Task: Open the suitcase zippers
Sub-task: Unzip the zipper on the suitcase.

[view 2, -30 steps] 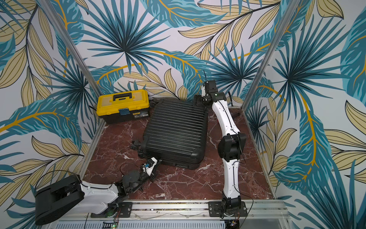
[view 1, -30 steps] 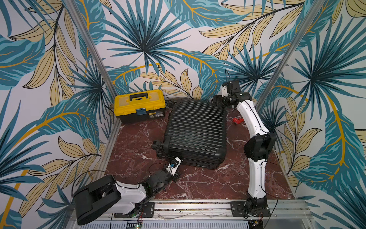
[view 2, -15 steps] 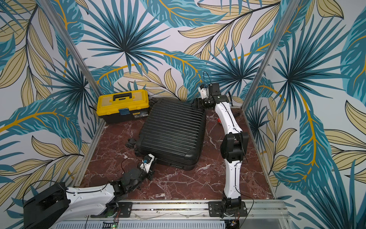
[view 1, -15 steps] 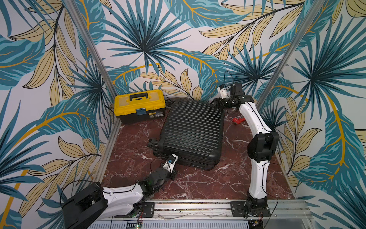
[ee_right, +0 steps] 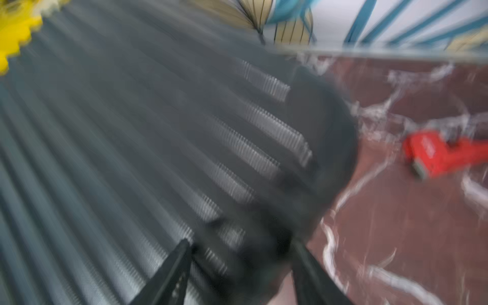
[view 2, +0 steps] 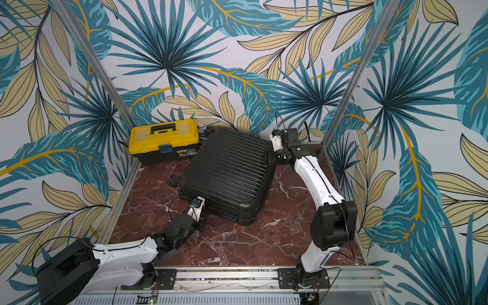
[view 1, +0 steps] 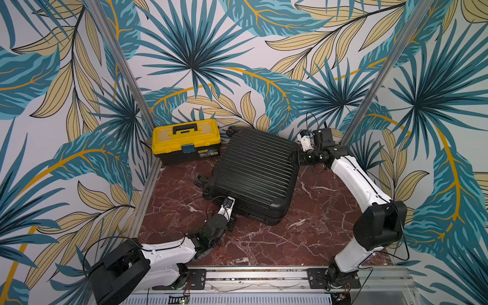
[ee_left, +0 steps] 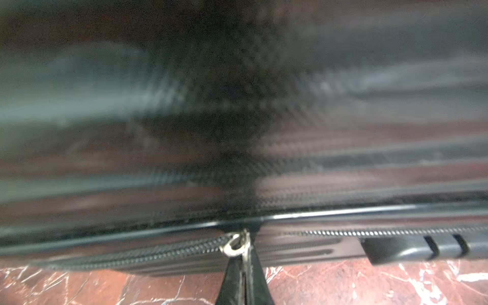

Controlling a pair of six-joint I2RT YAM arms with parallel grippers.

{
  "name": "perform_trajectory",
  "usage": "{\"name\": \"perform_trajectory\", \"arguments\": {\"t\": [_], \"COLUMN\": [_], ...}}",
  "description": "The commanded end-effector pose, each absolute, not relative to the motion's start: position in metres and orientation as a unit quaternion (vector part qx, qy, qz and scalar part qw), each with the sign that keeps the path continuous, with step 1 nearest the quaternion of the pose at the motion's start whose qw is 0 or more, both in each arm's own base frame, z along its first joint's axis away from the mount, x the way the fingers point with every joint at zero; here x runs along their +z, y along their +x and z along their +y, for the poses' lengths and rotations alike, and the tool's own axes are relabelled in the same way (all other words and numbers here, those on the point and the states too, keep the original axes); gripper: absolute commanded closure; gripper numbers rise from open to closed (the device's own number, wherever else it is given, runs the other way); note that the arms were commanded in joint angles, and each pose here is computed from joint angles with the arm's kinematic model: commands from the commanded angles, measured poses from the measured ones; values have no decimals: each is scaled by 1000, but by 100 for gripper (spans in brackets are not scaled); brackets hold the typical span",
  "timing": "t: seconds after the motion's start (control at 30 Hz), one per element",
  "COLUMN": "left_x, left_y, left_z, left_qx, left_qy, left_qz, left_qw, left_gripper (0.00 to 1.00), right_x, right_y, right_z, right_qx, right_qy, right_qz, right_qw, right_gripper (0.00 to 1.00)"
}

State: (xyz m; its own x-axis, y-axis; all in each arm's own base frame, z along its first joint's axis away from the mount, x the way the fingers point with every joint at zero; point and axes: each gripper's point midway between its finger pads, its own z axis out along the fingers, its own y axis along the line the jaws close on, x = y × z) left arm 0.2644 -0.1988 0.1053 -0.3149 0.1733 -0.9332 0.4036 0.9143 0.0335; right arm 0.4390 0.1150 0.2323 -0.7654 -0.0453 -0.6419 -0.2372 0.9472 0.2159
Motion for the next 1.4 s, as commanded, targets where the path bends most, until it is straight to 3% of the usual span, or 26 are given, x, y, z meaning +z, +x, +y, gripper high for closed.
{"name": "perform_trajectory", "arguments": {"t": [0.0, 0.07, 0.13, 0.23, 0.37, 0.57, 0.83, 1.0, 1.2, 1.37], "left_x": [170, 167, 160, 156, 152, 144, 142, 139, 133, 136], "left_y": [276, 273, 271, 267, 263, 256, 251, 248, 237, 234], "left_z": [-233, -232, -233, -237, -241, -238, -245, -256, -287, -311], "left_qx": [-181, -185, -191, -204, -208, -209, -212, -213, -215, -229], "left_qy": [173, 175, 176, 187, 204, 214, 235, 256, 306, 326], "left_qz": [746, 747, 752, 753, 752, 754, 750, 748, 739, 732], "left_qw": [617, 614, 606, 597, 591, 585, 581, 574, 560, 552], "left_gripper": [100, 100, 100, 100, 100, 100, 100, 100, 100, 100], "right_x": [203, 243, 260, 258, 261, 270, 237, 210, 183, 167], "right_y": [358, 349, 334, 313, 297, 311, 308, 313, 312, 311], "right_z": [126, 141, 162, 193, 242, 296, 346, 349, 354, 364], "right_qx": [111, 123, 139, 144, 154, 106, 45, 21, 18, 34], "right_qy": [-81, -103, -120, -155, -221, -301, -398, -406, -404, -400], "right_qz": [968, 953, 950, 952, 934, 912, 885, 889, 897, 901], "right_qw": [210, 258, 252, 219, 233, 258, 238, 210, 179, 162], "right_gripper": [38, 34, 28, 25, 24, 25, 25, 31, 48, 52]}}
